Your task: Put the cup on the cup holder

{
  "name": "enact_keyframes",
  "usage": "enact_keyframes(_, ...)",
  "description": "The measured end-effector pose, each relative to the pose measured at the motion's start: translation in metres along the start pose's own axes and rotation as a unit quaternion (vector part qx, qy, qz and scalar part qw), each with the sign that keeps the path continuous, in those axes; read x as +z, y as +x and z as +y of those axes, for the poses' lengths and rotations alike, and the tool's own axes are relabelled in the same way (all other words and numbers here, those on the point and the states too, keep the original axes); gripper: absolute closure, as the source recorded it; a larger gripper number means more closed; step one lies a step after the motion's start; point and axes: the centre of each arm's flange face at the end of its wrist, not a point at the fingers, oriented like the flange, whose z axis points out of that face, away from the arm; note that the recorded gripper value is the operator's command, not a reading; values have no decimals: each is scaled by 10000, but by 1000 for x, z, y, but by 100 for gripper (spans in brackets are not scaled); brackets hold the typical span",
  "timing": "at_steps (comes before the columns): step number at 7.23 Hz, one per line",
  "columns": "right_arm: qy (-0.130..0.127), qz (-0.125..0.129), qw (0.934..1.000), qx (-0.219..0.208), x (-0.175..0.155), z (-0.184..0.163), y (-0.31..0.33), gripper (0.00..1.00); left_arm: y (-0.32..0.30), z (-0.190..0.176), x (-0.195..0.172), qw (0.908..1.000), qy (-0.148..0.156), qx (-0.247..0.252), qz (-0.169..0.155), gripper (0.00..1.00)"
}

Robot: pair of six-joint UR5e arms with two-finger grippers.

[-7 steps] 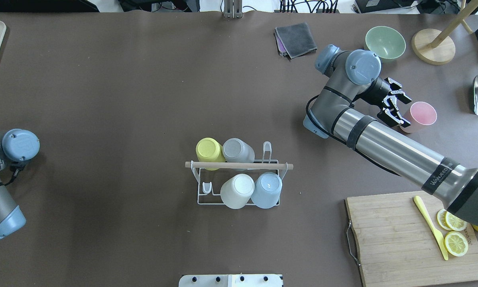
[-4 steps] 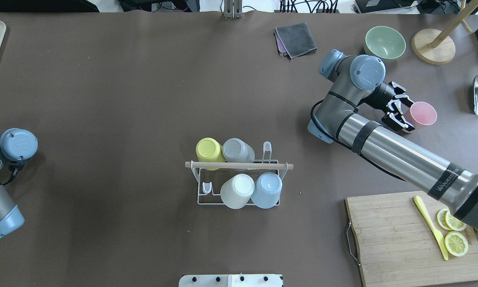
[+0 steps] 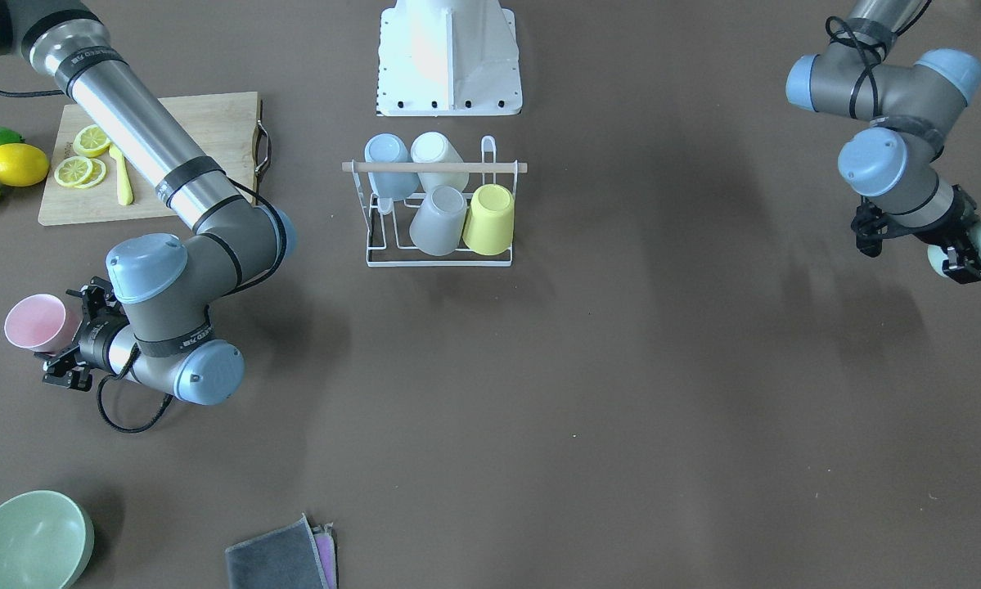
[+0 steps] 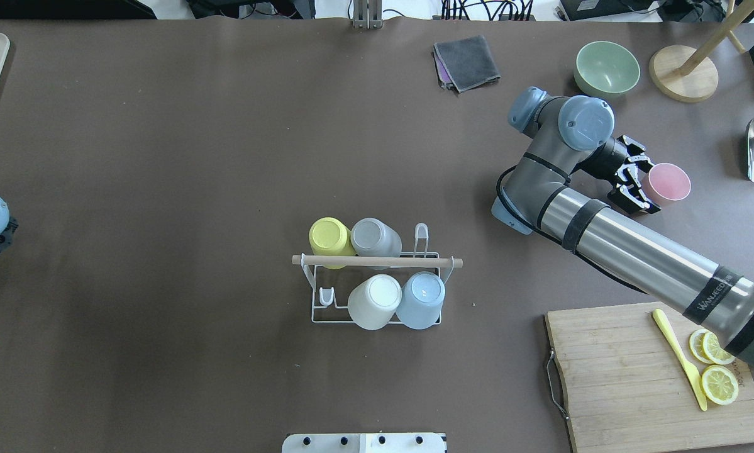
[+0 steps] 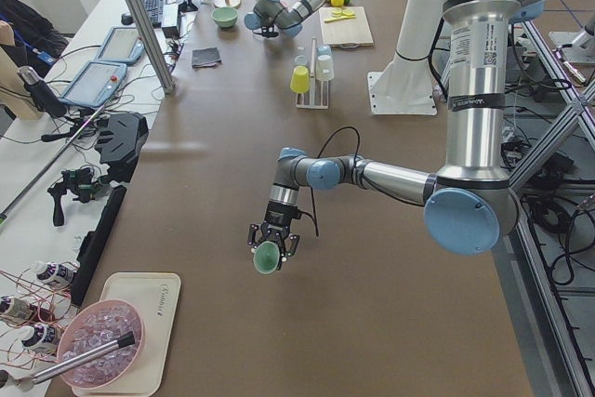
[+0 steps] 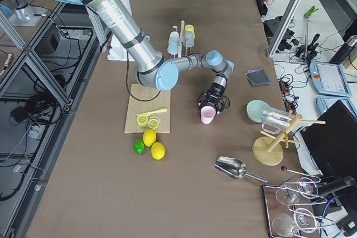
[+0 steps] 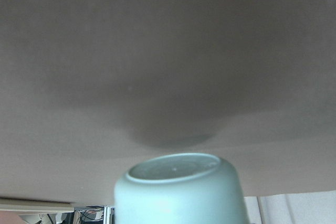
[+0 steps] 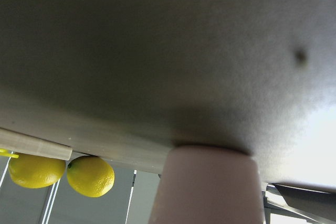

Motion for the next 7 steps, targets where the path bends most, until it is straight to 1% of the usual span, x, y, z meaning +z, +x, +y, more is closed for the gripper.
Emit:
enact_keyframes(1,-16,11,10000,-3,0,0,0,2,-15,48,-19,9995,290,-8,-80,95)
enact_keyframes(2,-29,18,10000,-4,1,0,0,2,-28,97,-47,9979,582,-175,-233,94)
enact_keyframes(3,-46,23,10000,-3,3,0,1,2,-31,131,-71,9955,780,-357,-399,90)
enact_keyframes(4,-69,28,10000,-3,5,0,1,2,-34,155,-92,9914,1003,-638,-554,93)
enact_keyframes(5,-81,33,10000,2,7,-1,0,2,-38,173,-108,9841,1198,-1127,-674,100)
enact_keyframes(6,-96,45,9999,18,7,-2,0,3,-40,184,-114,9710,1342,-1831,-746,100)
enact_keyframes(7,-113,61,9999,34,8,-2,-1,4,-42,192,-111,9500,1504,-2620,-796,100)
